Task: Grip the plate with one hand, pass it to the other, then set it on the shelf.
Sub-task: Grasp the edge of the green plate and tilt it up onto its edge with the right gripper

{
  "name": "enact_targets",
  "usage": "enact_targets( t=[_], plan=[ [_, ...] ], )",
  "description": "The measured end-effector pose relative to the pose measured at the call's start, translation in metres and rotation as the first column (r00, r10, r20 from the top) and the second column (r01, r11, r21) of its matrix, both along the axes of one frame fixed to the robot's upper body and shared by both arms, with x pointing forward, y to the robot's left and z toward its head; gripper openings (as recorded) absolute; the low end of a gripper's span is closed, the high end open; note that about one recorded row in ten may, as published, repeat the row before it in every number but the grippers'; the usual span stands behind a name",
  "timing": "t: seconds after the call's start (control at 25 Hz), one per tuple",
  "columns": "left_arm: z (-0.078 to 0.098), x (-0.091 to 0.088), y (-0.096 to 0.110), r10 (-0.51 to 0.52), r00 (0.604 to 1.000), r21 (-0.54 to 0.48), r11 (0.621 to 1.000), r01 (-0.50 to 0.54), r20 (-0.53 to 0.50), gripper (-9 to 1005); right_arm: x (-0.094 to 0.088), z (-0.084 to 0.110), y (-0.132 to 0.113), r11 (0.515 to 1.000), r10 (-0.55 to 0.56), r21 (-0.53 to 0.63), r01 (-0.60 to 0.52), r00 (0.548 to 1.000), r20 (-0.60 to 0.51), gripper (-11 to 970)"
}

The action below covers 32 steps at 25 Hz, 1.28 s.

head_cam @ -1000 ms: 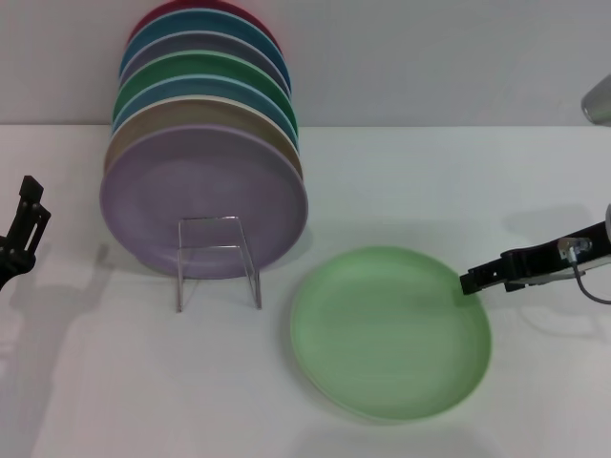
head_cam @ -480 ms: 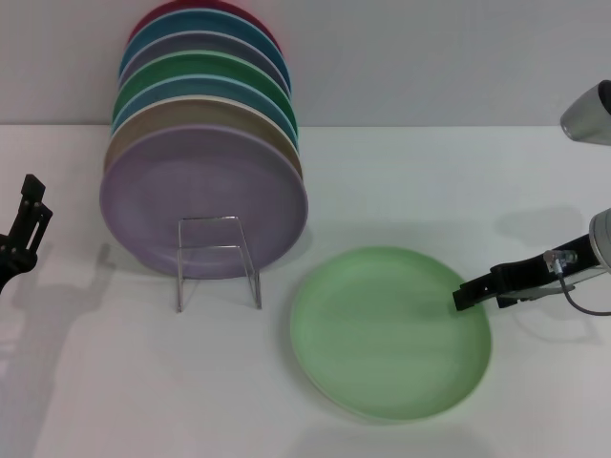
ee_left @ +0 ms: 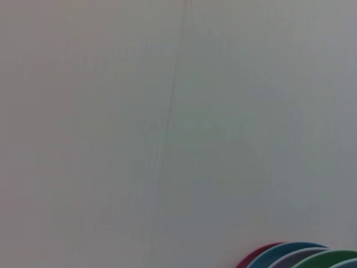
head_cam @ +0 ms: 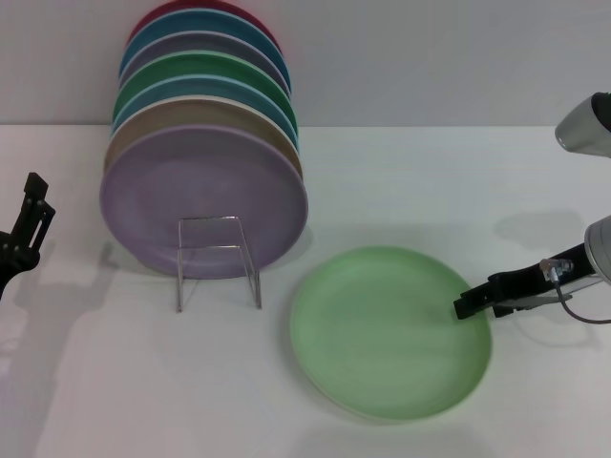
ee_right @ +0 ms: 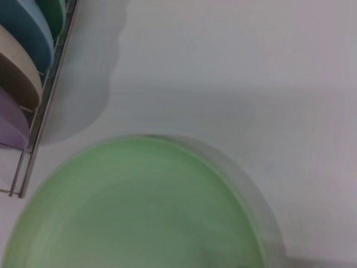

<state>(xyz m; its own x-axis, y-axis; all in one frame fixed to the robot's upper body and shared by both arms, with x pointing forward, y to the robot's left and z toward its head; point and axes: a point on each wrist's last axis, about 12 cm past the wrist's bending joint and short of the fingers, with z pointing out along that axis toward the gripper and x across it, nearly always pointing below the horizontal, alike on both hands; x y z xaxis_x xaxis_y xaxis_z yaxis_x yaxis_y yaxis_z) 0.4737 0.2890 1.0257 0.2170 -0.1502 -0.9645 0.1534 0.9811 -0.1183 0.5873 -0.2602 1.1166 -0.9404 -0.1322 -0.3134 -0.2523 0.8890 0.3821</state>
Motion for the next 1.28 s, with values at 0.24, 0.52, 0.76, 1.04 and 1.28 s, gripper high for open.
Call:
enact_targets(
  t=[0.24, 0.52, 0.76, 1.04, 1.28],
  plan=[
    [-0.0002, 0.0, 0.0, 0.0, 1.0, 0.0, 1.0, 0.0, -0.001, 784, -0.0002, -0.002, 0.0018, 1.0, 0.004, 0.001, -0.004, 1.0, -0.011, 549],
    [-0.0009, -0.0015, 0.0012, 0.006, 1.0, 0.0, 1.0, -0.006, -0.005, 784, -0.0001, -0.0025, 0.0033, 1.0, 0.005, 0.003, -0.005, 1.0, -0.018, 266],
    [-0.001, -0.002, 0.0025, 0.01, 1.0, 0.001, 1.0, -0.01, -0.005, 784, -0.001, -0.0052, 0.0051, 1.0, 0.009, 0.002, -0.009, 1.0, -0.029, 220],
    [-0.0009, -0.0021, 0.0026, 0.01, 1.0, 0.003, 1.0, -0.01, -0.003, 784, -0.0012, -0.0063, 0.0066, 1.0, 0.012, 0.002, -0.012, 0.999, -0.033, 209],
    [-0.001, -0.0026, 0.0029, 0.011, 1.0, 0.005, 1.0, -0.011, -0.003, 784, -0.0015, -0.0094, 0.0074, 1.0, 0.015, -0.012, -0.016, 0.999, -0.038, 195]
  ],
)
